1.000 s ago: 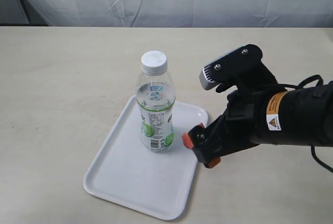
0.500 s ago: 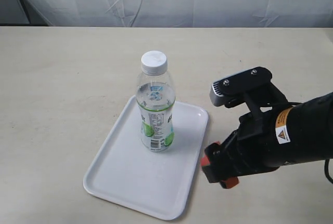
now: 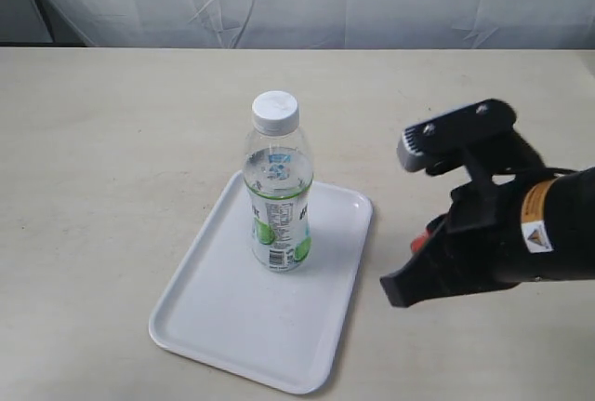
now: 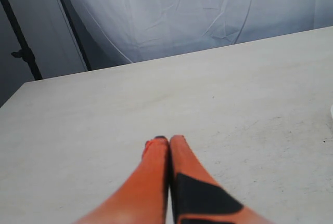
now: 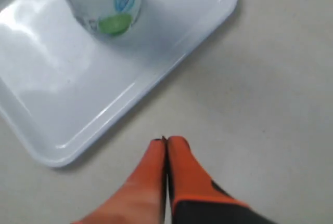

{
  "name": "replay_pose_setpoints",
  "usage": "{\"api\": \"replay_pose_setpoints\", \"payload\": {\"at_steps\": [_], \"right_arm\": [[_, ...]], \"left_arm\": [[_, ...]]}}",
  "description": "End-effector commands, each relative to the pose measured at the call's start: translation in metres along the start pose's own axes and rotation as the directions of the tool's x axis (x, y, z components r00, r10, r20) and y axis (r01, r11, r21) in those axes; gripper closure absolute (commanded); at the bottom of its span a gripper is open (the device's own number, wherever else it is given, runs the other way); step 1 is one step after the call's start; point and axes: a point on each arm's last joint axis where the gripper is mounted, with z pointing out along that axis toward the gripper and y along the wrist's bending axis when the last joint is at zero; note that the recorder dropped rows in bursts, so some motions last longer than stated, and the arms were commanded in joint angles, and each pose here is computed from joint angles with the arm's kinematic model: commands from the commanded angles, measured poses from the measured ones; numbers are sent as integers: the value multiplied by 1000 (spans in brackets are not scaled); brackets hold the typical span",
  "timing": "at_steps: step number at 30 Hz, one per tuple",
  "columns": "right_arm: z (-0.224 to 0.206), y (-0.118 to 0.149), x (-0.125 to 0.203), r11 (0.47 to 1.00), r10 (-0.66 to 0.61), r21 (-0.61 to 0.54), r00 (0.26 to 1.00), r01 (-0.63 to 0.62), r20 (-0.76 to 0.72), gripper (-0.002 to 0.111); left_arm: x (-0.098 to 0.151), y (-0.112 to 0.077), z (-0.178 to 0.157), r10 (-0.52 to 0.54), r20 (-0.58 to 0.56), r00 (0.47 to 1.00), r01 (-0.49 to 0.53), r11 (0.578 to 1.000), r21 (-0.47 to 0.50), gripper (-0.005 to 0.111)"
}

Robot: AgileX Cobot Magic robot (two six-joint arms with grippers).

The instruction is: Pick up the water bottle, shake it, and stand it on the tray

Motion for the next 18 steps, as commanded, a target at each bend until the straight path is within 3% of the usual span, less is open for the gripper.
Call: {"api": "replay_pose_setpoints", "payload": {"at_steps": [1, 6, 9, 14, 18], "right_arm": [[-35, -15, -5, 994, -10, 113, 981, -12, 194, 109], [-74, -41, 12, 938, 106, 291, 955, -188, 275, 109], [-94, -49, 26, 915, 154, 316, 941, -251, 302, 109], [-125, -58, 47, 902, 188, 288, 893, -322, 410, 109], [-156, -55, 52, 949, 151, 120, 753, -293, 640, 109]], "left_arm": [[0, 0, 0, 2, 14, 1000, -2, 1000, -2, 106], [0, 0, 0, 2, 14, 1000, -2, 1000, -2, 106], [0, 0, 0, 2, 14, 1000, -2, 1000, -2, 106], [0, 0, 0, 2, 14, 1000, -2, 1000, -2, 106], [0, 0, 0, 2, 14, 1000, -2, 1000, -2, 106]]}}
